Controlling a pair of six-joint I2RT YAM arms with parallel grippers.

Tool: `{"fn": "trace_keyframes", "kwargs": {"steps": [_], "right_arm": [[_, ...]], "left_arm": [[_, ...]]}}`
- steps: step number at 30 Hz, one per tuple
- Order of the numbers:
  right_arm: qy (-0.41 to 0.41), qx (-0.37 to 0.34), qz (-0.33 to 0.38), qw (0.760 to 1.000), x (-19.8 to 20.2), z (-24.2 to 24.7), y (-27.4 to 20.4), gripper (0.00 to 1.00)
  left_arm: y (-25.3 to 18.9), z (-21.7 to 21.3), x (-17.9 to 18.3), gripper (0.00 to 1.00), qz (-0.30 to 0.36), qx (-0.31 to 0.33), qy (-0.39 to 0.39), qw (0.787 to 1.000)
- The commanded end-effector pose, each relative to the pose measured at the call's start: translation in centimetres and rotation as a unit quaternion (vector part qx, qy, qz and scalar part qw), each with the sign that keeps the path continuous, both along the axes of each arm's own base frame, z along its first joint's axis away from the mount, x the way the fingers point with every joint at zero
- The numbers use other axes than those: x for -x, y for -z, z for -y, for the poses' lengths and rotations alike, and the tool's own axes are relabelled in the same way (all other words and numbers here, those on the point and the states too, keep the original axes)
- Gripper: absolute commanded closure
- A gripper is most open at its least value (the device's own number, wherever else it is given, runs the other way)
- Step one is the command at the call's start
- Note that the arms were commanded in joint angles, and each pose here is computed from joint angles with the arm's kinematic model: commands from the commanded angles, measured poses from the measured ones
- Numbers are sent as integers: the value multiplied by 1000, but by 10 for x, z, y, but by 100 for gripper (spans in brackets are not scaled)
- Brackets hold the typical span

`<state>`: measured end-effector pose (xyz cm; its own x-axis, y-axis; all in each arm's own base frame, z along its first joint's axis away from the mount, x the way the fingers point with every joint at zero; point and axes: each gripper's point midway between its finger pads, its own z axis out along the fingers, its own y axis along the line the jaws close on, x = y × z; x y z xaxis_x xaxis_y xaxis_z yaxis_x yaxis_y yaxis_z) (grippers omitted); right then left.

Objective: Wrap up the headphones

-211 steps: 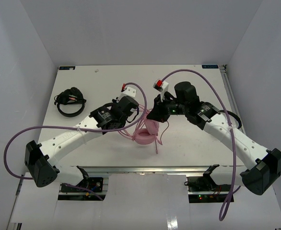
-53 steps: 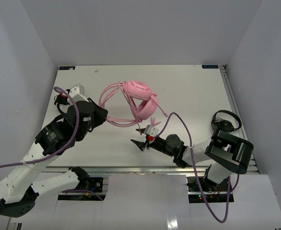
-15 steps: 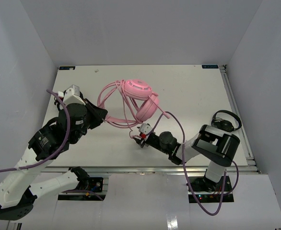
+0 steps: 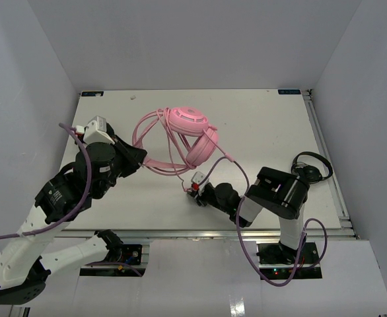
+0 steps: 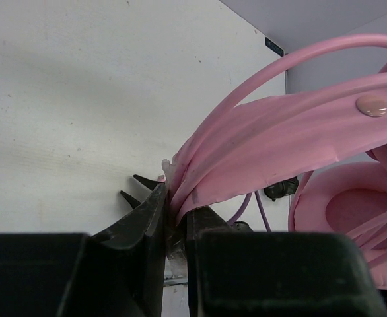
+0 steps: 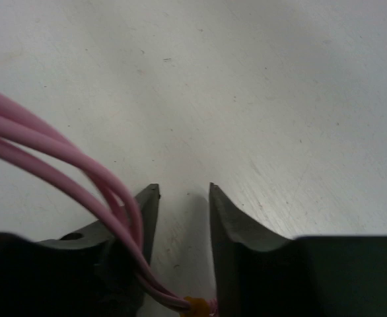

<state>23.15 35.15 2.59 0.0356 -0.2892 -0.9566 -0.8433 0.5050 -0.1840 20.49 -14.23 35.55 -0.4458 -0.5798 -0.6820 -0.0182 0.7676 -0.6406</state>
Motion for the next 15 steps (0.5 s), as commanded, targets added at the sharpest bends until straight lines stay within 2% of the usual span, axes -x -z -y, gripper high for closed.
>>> {"fn": "trace_keyframes", "kwargs": {"steps": [1,2,4,5,10,15], "right_arm": [[25,-183,77,980,-24,-7,-91,71],[28,-184,75,980,-25,-4,-91,75],[46,-190,68,978,-30,4,-91,90],[55,-195,64,977,-32,8,-92,92],[74,-237,62,967,-33,33,-109,92],[95,-238,60,965,-35,47,-107,92]], "left_arm": [[-64,-6,6,100,69,93,-5,993],[-66,-7,6,100,72,91,-7,993],[-67,-11,5,100,73,86,-16,993],[-68,-14,4,100,76,83,-21,993],[-76,-31,2,100,91,60,-54,993],[-93,-55,0,100,116,54,-104,986]]}}
